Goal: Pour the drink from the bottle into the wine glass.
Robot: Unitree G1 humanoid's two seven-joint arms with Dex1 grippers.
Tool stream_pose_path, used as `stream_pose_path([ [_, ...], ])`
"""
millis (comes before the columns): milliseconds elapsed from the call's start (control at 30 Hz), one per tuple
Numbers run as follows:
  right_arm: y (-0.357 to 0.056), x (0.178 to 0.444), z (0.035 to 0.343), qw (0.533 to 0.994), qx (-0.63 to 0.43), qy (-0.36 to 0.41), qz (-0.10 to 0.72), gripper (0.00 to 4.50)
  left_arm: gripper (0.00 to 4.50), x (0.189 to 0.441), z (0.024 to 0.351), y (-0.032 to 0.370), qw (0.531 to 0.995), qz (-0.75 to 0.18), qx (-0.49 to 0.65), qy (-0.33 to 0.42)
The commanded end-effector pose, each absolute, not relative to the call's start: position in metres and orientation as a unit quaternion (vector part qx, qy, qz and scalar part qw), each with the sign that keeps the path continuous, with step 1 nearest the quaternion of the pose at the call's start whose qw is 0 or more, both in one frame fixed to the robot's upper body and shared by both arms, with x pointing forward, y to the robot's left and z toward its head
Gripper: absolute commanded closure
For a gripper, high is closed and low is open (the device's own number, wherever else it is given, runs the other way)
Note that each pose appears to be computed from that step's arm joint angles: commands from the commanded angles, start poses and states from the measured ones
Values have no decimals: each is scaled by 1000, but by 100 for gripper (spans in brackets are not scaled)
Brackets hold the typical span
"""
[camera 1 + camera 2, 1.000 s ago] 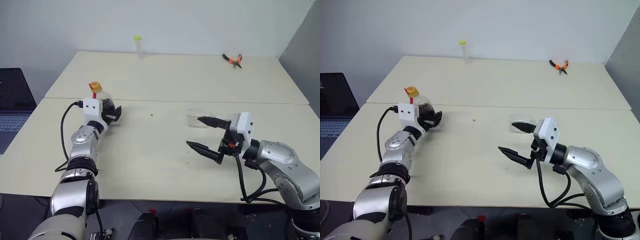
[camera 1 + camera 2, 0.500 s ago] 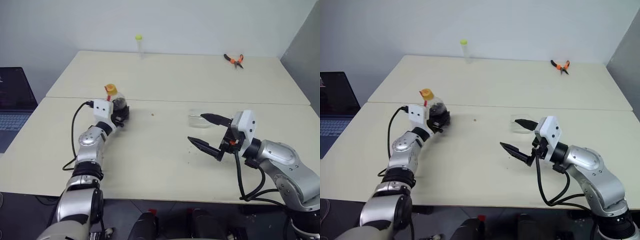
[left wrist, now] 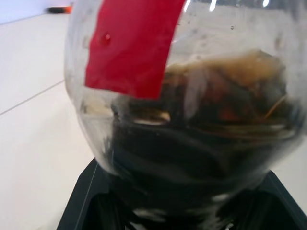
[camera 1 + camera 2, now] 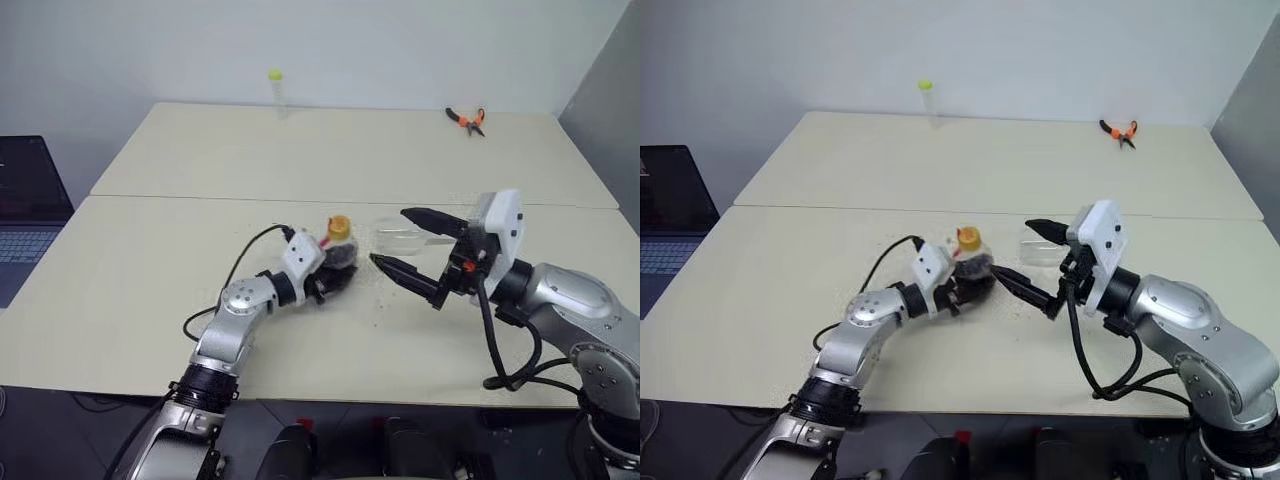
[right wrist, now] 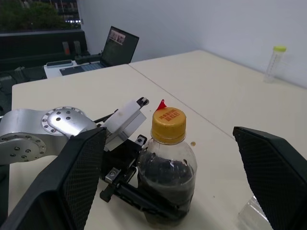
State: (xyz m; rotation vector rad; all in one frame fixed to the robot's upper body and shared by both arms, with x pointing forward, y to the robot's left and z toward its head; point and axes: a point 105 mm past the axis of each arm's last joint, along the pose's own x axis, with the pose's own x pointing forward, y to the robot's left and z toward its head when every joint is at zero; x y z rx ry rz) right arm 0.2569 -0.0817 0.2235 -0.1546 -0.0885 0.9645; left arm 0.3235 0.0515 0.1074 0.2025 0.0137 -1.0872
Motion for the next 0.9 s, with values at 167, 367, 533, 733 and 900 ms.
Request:
stream_pose_path([
  [167, -75, 249, 232, 868, -72, -47, 489, 0, 245, 298, 123, 29, 783, -614, 101, -21],
  [367, -70, 241, 228, 850, -68, -33, 521, 0, 245, 296, 118, 27, 765, -633, 113, -14],
  [533, -67, 246, 219, 849, -88, -17, 520, 0, 252, 298, 118, 25, 762, -636, 117, -15],
  [733, -66, 254, 219, 855, -99, -19, 509, 18, 255, 301, 117, 26, 763, -634, 122, -15],
  [900, -65, 259, 220, 858, -104, -23, 503, 162, 256, 302, 116, 28, 765, -632, 126, -14],
])
